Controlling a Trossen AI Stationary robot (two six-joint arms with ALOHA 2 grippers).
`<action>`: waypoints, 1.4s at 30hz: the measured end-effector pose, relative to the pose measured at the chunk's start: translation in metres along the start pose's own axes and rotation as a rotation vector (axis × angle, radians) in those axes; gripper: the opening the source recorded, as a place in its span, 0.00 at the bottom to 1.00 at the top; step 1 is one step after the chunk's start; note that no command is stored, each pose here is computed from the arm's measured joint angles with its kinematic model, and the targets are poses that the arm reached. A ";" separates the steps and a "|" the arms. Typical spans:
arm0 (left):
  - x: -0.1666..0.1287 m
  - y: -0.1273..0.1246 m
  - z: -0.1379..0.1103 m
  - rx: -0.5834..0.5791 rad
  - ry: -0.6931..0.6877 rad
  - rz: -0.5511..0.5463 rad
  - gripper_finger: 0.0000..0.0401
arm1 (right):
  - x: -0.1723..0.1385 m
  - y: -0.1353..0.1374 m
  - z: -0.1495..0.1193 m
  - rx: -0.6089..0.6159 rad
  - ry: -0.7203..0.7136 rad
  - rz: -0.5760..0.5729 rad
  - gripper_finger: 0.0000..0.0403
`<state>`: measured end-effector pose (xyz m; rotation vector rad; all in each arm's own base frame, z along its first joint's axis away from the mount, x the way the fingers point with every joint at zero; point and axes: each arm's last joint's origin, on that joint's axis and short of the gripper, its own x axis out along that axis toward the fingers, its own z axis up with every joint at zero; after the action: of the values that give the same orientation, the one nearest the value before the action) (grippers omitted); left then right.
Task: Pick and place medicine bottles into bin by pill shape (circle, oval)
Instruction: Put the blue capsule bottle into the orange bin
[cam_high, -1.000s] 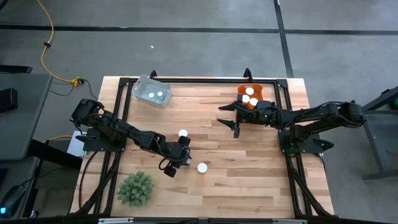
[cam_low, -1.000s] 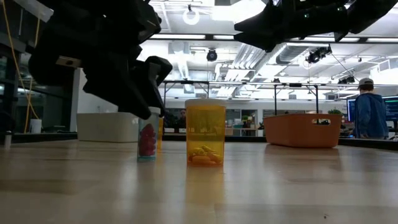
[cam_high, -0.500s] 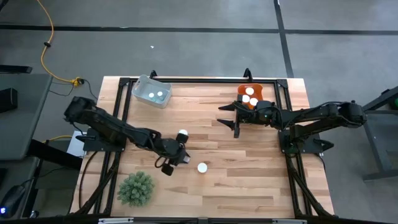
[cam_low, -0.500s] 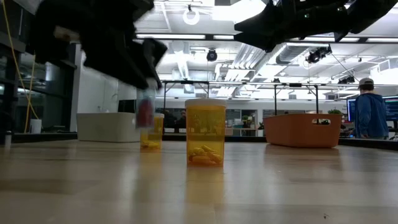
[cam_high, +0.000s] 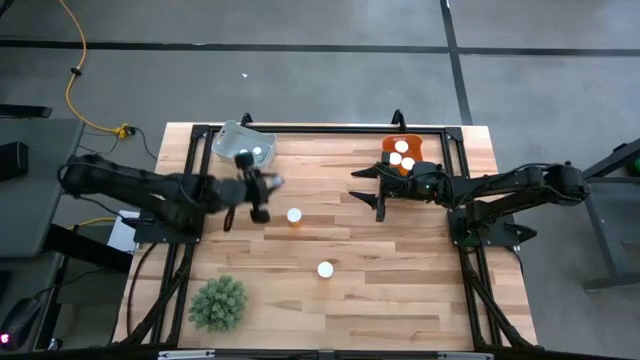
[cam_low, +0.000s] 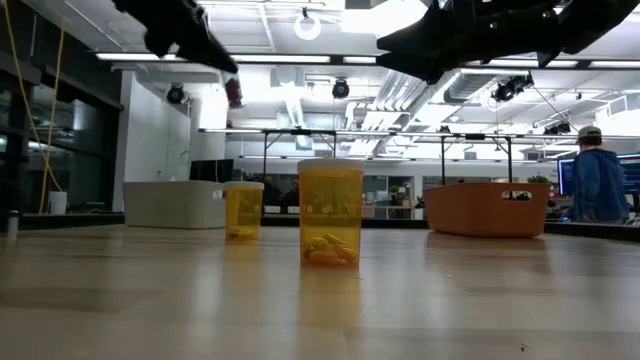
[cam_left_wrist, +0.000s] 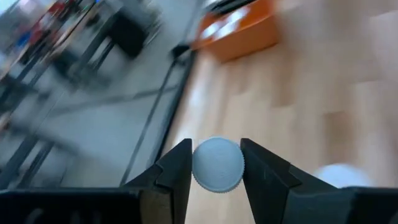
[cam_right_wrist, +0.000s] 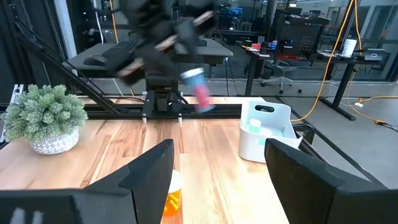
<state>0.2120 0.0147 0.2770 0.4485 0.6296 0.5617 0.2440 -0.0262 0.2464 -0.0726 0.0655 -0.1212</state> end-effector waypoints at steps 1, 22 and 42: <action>0.003 0.009 -0.004 -0.027 0.030 0.033 0.28 | 0.000 0.000 0.000 0.000 0.000 0.000 0.61; 0.043 0.135 -0.094 -0.640 0.389 0.392 0.29 | 0.000 0.000 -0.003 0.007 0.032 0.003 0.61; 0.117 0.137 -0.155 -0.786 0.649 0.354 0.29 | 0.000 0.000 -0.003 0.006 0.030 0.002 0.61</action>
<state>0.1409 0.2245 0.1904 -0.3996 0.8830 1.2498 0.2438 -0.0262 0.2435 -0.0644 0.0950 -0.1204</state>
